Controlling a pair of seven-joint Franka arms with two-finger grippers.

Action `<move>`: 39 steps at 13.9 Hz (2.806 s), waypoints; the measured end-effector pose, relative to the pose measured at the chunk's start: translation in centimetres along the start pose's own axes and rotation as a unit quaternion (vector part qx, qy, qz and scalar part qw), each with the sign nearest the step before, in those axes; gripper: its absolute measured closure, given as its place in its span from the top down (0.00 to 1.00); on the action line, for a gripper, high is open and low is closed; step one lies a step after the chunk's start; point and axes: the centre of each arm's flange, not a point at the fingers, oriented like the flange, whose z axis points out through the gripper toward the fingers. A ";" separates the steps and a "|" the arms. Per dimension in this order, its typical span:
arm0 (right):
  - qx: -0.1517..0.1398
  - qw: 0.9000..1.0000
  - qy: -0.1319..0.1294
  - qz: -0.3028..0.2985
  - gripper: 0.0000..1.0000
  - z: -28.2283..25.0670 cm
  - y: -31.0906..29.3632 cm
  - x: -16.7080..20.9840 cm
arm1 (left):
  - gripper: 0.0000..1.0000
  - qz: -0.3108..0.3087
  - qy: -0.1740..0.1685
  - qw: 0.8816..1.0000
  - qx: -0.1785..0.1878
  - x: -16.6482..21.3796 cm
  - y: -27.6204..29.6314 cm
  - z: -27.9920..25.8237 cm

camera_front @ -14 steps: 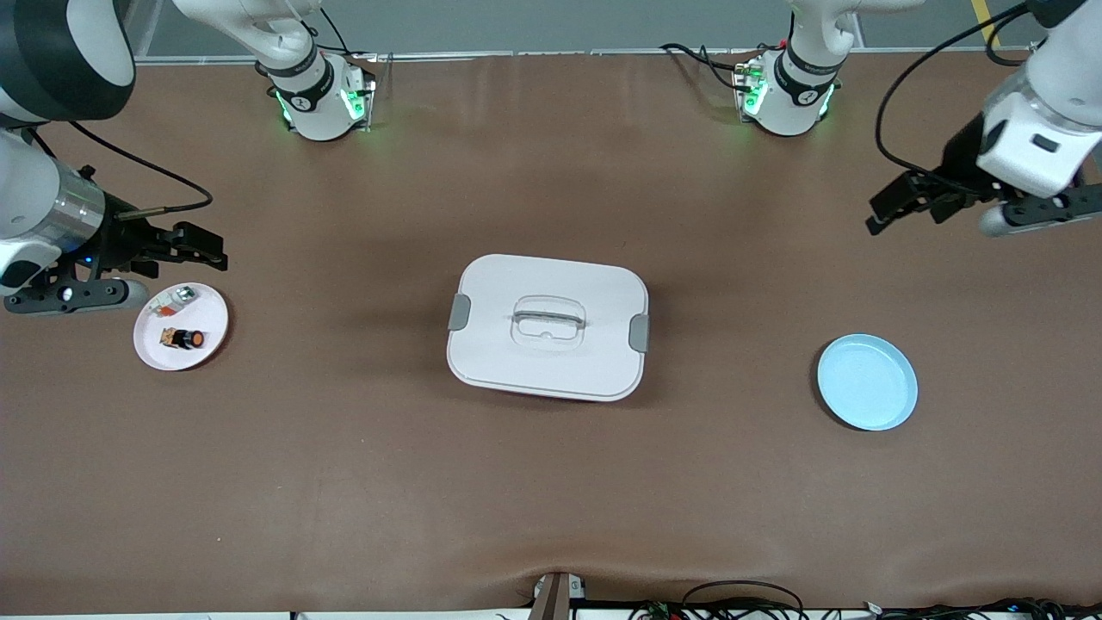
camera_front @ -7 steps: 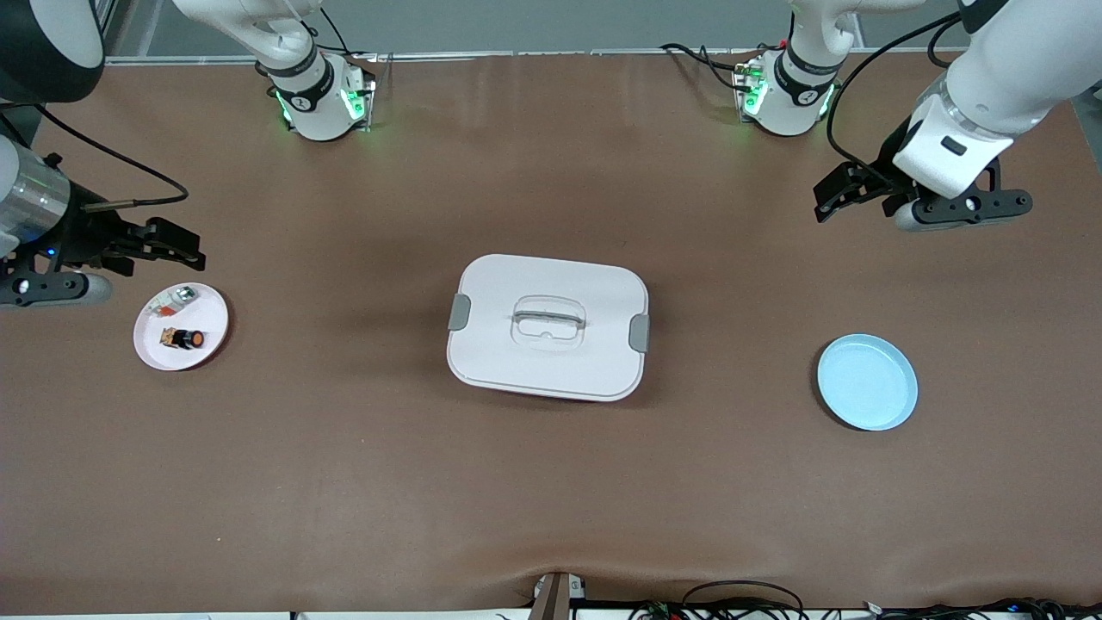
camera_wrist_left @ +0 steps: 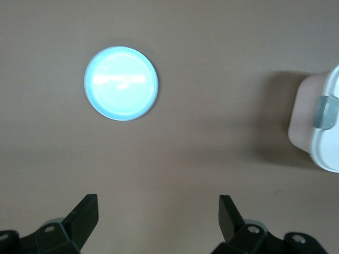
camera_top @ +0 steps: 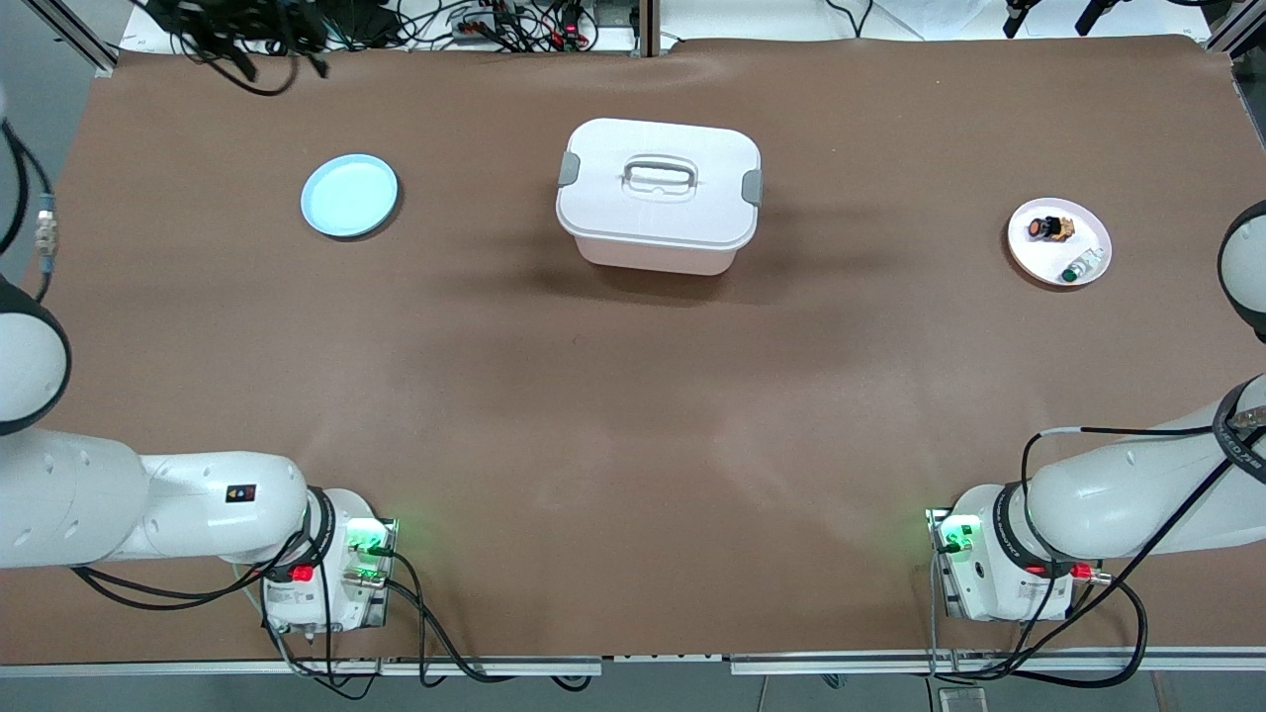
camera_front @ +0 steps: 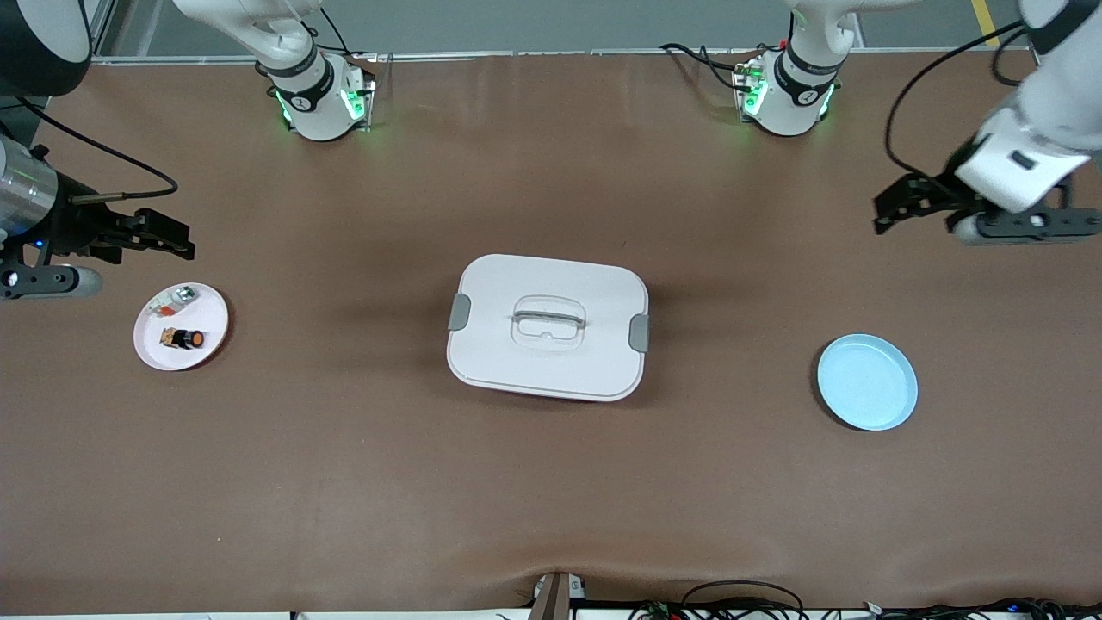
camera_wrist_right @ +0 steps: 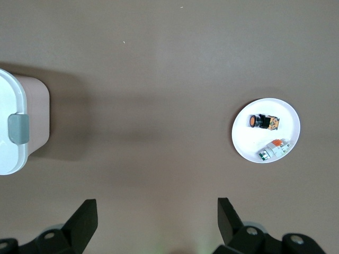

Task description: Transfer orange switch to right arm and place

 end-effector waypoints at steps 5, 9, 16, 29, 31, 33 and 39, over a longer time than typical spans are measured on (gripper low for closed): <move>-0.008 0.999 -0.023 -0.024 1.00 0.2 0.3 -0.6 | 1.00 0.006 0.014 1.000 -0.001 0.4 -1.4 -1.4; -0.007 0.998 -0.039 -0.042 1.00 0.4 2.2 -0.9 | 1.00 0.008 0.012 1.000 -0.001 0.5 -1.1 -1.2; -0.007 0.998 -0.032 -0.045 1.00 -0.7 2.3 -1.2 | 1.00 0.008 0.006 1.000 -0.001 0.7 -1.2 -0.6; -0.004 0.999 -0.039 -0.033 1.00 -2.3 3.5 -2.7 | 1.00 0.011 0.012 1.000 -0.006 0.8 -0.7 -1.3; -0.004 0.999 -0.036 -0.031 1.00 -2.5 3.8 -2.9 | 1.00 0.011 0.011 1.000 -0.006 0.8 -0.7 -1.3; -0.003 0.999 -0.032 -0.029 1.00 -2.6 4.0 -3.1 | 1.00 0.011 0.009 1.000 -0.006 0.8 -0.7 -1.2; -0.003 1.000 -0.009 -0.029 1.00 -2.9 4.1 -4.3 | 1.00 0.018 0.006 1.000 -0.001 0.7 -0.2 -1.2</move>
